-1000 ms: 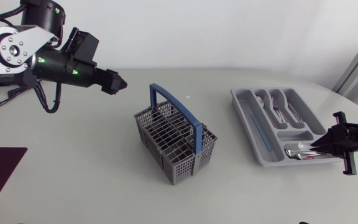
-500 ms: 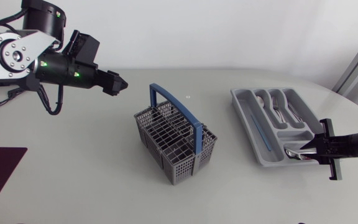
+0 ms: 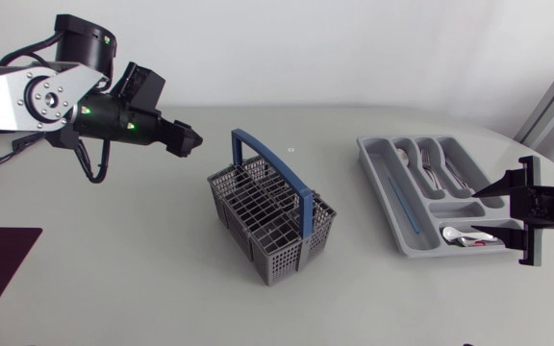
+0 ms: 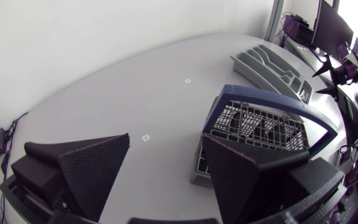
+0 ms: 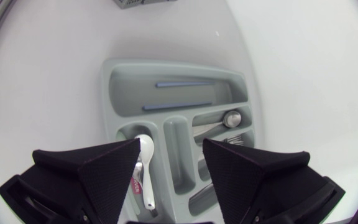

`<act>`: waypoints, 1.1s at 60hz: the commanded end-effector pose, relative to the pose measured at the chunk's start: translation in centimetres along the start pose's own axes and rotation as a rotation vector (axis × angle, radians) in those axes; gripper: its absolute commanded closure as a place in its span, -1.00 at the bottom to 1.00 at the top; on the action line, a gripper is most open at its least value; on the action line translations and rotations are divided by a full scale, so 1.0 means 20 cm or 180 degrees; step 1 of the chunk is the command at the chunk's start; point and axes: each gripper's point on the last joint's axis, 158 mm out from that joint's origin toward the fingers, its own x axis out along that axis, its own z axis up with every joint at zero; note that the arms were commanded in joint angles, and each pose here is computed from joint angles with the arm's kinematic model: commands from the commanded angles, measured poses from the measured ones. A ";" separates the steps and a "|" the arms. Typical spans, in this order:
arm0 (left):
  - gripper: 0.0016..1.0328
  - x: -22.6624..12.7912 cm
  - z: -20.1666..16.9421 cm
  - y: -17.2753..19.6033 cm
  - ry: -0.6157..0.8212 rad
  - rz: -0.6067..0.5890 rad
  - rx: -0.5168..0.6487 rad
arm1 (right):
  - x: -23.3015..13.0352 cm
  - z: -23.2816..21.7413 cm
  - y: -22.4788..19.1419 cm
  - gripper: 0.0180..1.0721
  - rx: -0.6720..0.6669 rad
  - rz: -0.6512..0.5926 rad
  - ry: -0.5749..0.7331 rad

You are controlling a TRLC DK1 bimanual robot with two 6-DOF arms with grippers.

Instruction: Unload the cutlery basket into the drawer organizer.

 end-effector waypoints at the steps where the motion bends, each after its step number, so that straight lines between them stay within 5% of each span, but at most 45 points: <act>1: -0.91 0.04 -0.08 0.02 0.0096 0.0007 0.0038 | -0.05 0.11 0.03 -0.47 0.0161 0.0074 -0.0131; 29: -0.84 0.25 -0.25 -0.03 0.0294 -0.0351 0.0044 | -0.03 0.95 0.34 -0.45 0.0866 0.0880 -0.0891; 31: -0.76 0.26 -0.25 -0.03 0.0284 -0.0380 0.0031 | -0.03 1.00 0.37 -0.40 0.0837 0.0933 -0.0926; 34: -0.64 0.26 -0.26 -0.02 0.0278 -0.0403 0.0010 | -0.02 1.08 0.40 -0.05 0.0827 0.0999 -0.0998; 42: 0.25 0.27 -0.24 -0.01 0.0235 -0.0531 -0.0065 | 0.05 1.21 0.41 0.89 0.0932 0.1060 -0.1080; 45: 0.69 0.28 -0.25 -0.02 0.0248 -0.0594 -0.0095 | 0.09 1.23 0.42 0.89 0.1019 0.1172 -0.1050; 49: 0.90 0.30 -0.27 -0.03 0.0296 -0.0653 -0.0125 | 0.12 1.27 0.48 0.89 0.1014 0.1357 -0.1018; 66: 0.94 0.34 -0.33 -0.17 0.0409 -0.0931 -0.0055 | 0.29 1.33 0.48 0.89 0.1083 0.1417 -0.0967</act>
